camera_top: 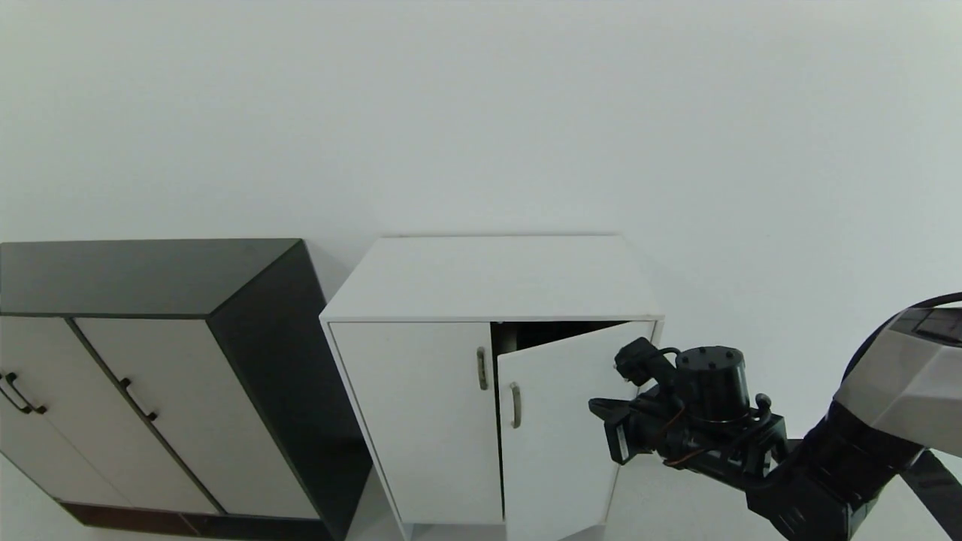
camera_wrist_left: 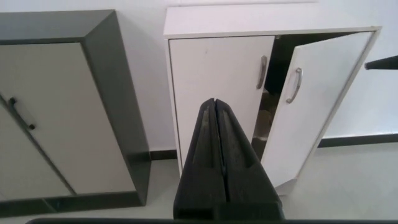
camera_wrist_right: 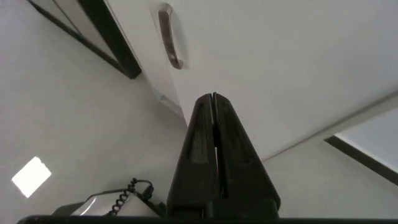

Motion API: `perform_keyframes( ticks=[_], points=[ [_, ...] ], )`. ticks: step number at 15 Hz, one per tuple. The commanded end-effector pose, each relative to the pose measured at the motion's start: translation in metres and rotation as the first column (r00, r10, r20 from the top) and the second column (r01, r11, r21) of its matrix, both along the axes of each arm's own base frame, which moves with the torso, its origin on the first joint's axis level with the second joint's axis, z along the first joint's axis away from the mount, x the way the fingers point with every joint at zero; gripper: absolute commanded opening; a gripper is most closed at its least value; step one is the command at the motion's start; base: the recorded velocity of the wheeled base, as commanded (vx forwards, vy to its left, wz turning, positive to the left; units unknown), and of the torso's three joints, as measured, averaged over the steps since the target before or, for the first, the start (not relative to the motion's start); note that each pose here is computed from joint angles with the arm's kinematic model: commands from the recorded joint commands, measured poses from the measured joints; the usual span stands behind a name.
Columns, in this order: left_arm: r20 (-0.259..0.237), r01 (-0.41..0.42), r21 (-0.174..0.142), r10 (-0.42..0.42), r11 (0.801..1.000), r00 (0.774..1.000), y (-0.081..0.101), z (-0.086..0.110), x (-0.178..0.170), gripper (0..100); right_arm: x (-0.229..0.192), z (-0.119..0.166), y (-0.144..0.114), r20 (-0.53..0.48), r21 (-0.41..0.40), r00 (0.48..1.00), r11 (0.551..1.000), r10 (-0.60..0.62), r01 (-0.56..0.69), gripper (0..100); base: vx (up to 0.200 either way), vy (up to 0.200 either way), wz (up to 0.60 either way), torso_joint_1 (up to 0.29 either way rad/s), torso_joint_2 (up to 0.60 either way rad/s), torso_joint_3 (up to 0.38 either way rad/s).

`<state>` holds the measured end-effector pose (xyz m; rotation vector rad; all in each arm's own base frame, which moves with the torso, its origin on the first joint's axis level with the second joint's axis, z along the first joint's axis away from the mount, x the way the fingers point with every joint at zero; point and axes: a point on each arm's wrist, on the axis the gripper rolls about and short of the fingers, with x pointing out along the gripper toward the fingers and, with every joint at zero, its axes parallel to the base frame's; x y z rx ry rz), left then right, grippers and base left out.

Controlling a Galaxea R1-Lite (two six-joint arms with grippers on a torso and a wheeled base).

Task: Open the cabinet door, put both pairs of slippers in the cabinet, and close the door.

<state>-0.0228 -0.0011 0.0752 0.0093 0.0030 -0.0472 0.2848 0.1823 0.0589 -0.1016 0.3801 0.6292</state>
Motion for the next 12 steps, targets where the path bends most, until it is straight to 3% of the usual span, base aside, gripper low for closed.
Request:
perform_keyframes(
  ticks=[1,12],
  points=[
    [-0.001,-0.001,0.000,0.001,1.000,1.000,0.000,0.000,0.000,0,0.001,-0.006,0.001,-0.015,-0.010,1.000,1.000,0.000,-0.001,0,0.200,0.000,0.00,0.002,0.00,0.002],
    [-0.001,0.000,0.000,0.000,1.000,1.000,0.000,0.000,0.000,0,0.029,-0.008,0.018,0.033,0.028,0.999,1.000,-0.006,0.005,0,0.000,0.000,0.00,0.000,0.00,0.000]
  ],
)
